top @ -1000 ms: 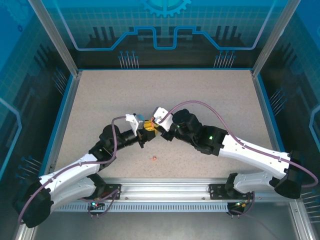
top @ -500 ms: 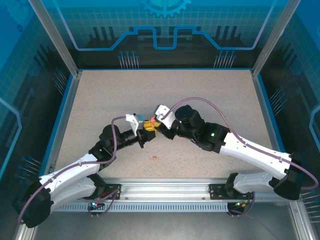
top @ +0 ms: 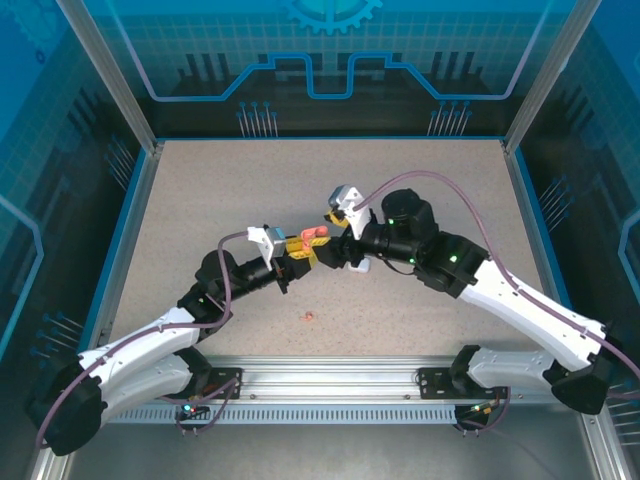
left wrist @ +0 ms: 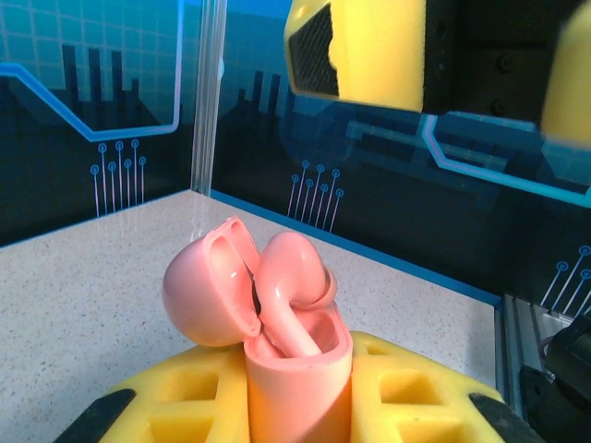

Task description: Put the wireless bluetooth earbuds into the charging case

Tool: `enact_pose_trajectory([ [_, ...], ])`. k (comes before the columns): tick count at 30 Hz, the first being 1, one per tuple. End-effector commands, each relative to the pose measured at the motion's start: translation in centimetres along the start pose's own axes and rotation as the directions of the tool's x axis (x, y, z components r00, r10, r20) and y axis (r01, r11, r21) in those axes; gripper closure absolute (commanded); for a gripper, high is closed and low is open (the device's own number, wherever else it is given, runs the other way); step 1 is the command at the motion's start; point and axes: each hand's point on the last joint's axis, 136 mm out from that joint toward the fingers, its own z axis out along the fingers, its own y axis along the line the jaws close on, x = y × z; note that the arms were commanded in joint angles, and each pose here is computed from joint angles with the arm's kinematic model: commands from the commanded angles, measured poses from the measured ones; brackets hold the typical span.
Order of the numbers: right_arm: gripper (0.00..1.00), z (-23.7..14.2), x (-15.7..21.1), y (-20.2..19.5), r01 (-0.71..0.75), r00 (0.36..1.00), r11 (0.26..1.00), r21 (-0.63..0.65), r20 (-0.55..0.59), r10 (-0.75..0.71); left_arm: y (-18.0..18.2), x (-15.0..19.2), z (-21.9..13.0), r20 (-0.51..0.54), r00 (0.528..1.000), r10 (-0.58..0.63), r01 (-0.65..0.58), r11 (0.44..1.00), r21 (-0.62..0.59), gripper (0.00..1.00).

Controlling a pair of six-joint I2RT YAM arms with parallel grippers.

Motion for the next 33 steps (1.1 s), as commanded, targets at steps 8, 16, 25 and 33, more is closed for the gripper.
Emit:
enact_pose_trajectory([
  [8, 0.29, -4.4, 0.7, -4.0, -0.195, 0.981, 0.965, 0.178, 0.034, 0.192, -1.2, -3.2, -0.5, 0.164, 0.983, 0.078, -0.086, 0.996, 0.037, 1.00],
  [16, 0.27, -5.7, 1.0, -4.2, -0.250, 0.968, 0.953, 0.174, 0.076, 0.240, -2.3, -5.5, -0.2, 0.257, 0.951, 0.170, -0.195, 0.978, 0.073, 1.00],
  [25, 0.30, -5.3, -1.9, -1.7, -0.238, 0.969, 0.971, 0.019, 0.079, 0.236, -2.7, -5.9, 1.1, 0.295, 0.935, 0.199, -0.240, 0.964, 0.111, 1.00],
  [33, 0.30, -5.4, -2.3, -1.5, -0.258, 0.961, 0.966, 0.002, 0.104, 0.257, -2.6, -6.5, 1.9, 0.319, 0.916, 0.242, -0.288, 0.952, 0.106, 1.00],
])
